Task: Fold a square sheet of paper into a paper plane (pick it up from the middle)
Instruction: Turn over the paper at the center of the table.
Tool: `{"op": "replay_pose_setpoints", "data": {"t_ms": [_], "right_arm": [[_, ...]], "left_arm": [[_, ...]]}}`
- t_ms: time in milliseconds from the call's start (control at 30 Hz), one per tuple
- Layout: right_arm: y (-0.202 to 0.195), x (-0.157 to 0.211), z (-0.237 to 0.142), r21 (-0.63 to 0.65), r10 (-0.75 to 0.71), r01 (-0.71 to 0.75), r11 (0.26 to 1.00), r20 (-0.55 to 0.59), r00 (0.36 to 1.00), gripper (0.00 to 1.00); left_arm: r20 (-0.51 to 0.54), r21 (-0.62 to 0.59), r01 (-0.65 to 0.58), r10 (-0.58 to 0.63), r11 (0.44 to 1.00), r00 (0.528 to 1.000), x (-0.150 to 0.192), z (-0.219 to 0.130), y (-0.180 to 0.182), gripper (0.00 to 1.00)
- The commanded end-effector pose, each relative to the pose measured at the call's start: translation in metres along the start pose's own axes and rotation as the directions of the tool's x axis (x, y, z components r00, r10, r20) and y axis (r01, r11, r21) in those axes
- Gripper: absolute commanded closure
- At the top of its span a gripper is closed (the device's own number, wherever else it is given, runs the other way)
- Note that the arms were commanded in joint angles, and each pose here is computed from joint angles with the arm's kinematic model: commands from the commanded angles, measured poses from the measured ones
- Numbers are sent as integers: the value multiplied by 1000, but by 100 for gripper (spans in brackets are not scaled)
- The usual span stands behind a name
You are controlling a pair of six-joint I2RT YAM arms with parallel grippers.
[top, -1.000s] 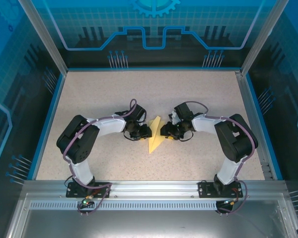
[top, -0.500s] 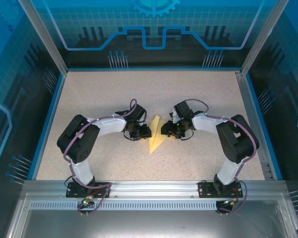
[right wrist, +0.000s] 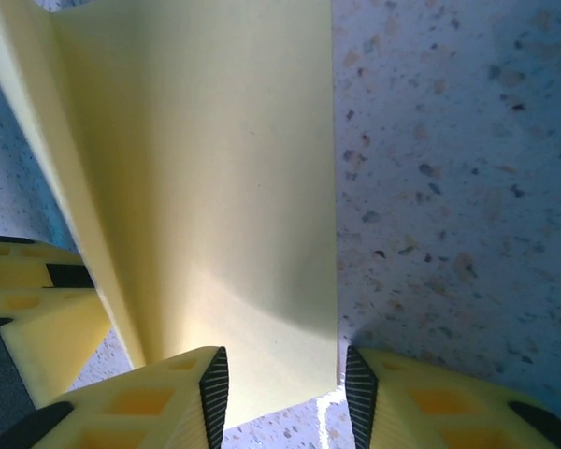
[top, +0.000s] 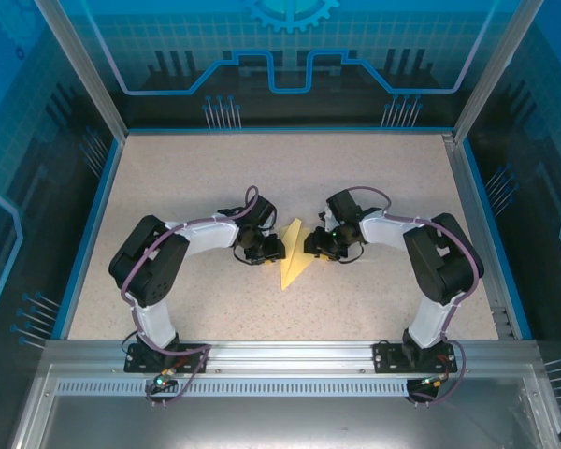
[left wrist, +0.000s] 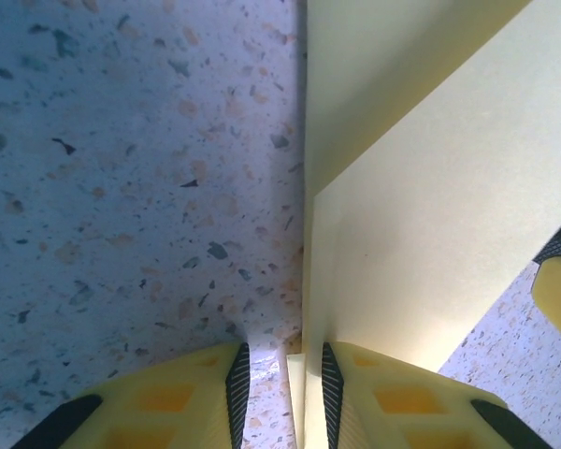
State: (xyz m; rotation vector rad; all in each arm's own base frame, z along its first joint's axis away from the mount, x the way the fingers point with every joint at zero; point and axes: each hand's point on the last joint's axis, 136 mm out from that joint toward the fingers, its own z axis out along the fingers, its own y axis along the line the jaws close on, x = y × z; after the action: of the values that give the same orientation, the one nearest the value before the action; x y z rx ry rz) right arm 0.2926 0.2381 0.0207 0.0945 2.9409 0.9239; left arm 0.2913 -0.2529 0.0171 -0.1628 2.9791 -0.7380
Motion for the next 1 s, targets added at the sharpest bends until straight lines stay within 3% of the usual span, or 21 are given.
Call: {"op": "replay_pose_setpoints", "data": {"t_ms": [0, 200, 400, 567, 967], "right_arm": [[14, 9, 11, -71, -9, 5, 997, -46, 999, 61], [14, 9, 15, -82, 3, -8, 997, -51, 999, 62], [23, 4, 9, -142, -4, 3, 990, -9, 1000, 51], [26, -2, -1, -180, 13, -9, 984, 17, 1000, 50], [7, 32, 9, -183, 144, -154, 971, -69, 987, 51]], "left_arm": [[-58, 25, -47, 48, 999, 997, 12, 12, -9, 70], [-66, 18, -47, 48, 999, 997, 14, 15, -9, 70], [-60, 12, -48, 49, 999, 997, 14, 13, -8, 71], [-54, 1, -45, 45, 999, 998, 14, 11, -5, 71], [-50, -4, -31, 31, 1000, 998, 15, 12, -3, 71]]}}
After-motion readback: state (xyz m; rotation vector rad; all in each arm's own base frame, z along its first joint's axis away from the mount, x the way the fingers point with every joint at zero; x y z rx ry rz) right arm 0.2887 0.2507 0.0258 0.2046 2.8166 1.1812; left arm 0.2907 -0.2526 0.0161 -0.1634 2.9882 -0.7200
